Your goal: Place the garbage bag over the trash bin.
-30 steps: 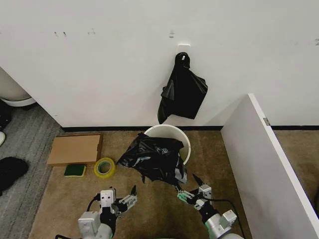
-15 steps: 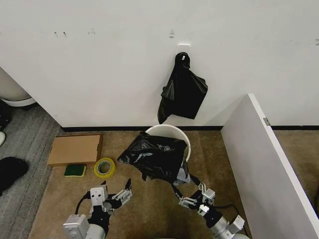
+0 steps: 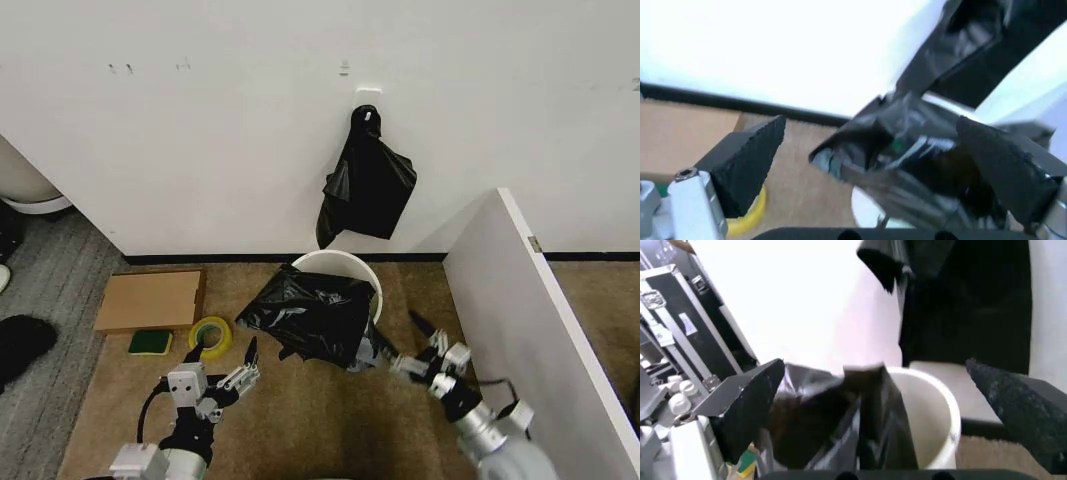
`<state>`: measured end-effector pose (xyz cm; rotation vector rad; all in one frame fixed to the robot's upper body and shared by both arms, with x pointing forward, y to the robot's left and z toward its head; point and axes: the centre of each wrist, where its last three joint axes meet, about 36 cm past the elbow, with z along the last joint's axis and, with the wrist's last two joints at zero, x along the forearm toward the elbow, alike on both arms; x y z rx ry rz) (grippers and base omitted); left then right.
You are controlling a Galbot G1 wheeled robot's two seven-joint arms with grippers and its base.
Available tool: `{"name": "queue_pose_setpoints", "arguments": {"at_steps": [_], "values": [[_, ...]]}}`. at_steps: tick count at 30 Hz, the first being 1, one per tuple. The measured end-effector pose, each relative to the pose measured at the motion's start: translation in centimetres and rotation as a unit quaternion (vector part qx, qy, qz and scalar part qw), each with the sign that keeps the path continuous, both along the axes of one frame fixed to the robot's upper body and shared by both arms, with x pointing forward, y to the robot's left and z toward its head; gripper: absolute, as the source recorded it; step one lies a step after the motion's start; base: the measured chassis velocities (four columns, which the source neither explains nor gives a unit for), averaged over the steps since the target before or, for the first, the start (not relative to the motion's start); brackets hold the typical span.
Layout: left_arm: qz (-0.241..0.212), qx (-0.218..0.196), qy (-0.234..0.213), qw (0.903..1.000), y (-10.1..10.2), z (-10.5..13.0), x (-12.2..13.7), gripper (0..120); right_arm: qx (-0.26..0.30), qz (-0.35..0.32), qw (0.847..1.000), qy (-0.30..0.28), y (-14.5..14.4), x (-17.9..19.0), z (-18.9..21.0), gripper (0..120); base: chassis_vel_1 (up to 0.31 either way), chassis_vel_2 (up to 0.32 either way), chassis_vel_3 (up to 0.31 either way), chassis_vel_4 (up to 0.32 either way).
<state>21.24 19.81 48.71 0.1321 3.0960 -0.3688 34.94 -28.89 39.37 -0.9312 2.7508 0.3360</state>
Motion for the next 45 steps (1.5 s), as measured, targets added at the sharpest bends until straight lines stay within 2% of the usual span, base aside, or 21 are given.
{"name": "queue_pose_setpoints", "arguments": {"at_steps": [8, 13, 15, 20, 25, 26, 31, 35, 41, 45], "values": [[0.012, 0.001, -0.031, 0.9995, -0.5, -0.3, -0.3, 100, -0.053, 0.036, 0.998, 0.016, -0.3, 2.1, 4.1, 100, 0.0, 0.0, 0.0, 0.0], [0.013, -0.007, -0.028, 0.9995, -0.8, -0.5, -0.5, 100, -0.063, 0.043, 0.997, 0.027, -0.4, 5.6, 7.1, 100, 0.0, 0.0, 0.0, 0.0], [0.014, -0.008, -0.025, 0.9996, -1.0, -0.7, -0.6, 100, -0.066, 0.047, 0.996, 0.037, -0.1, 8.2, 8.5, 100, 0.0, 0.0, 0.0, 0.0], [0.015, -0.007, -0.023, 0.9996, -1.1, -0.9, -0.7, 100, -0.108, 0.041, 0.992, 0.052, 0.6, 12.4, 10.0, 100, 0.0, 0.0, 0.0, 0.0], [0.016, -0.009, -0.021, 0.9996, -1.3, -1.1, -0.7, 100, -0.181, 0.043, 0.979, 0.088, 1.1, 17.5, 11.2, 100, 0.0, 0.0, 0.0, 0.0], [0.016, -0.009, -0.021, 0.9996, -1.3, -1.1, -0.7, 100, -0.181, 0.043, 0.979, 0.088, 1.1, 17.5, 11.2, 100, 0.0, 0.0, 0.0, 0.0], [0.015, -0.012, -0.02, 0.9996, -1.8, -1.5, -0.9, 100, -0.245, 0.053, 0.961, 0.116, 2.1, 22.0, 15.4, 100, 0.0, 0.0, 0.0, 0.0], [0.017, -0.015, -0.019, 0.9996, -1.9, -1.6, -1.2, 100, -0.277, 0.061, 0.952, 0.119, 2.9, 23.3, 15.9, 100, 0.0, 0.0, 0.0, 0.0], [0.021, -0.007, -0.024, 0.9995, -1.6, -1.7, -1.4, 100, -0.353, 0.084, 0.923, 0.129, 2.6, 24.9, 14.6, 100, 0.0, 0.0, 0.0, 0.0], [0.026, 0.012, -0.031, 0.9991, -1.3, -1.7, -1.5, 100, -0.369, 0.09, 0.916, 0.131, 3.3, 25.6, 13.8, 100, 0.0, 0.0, 0.0, 0.0]]}}
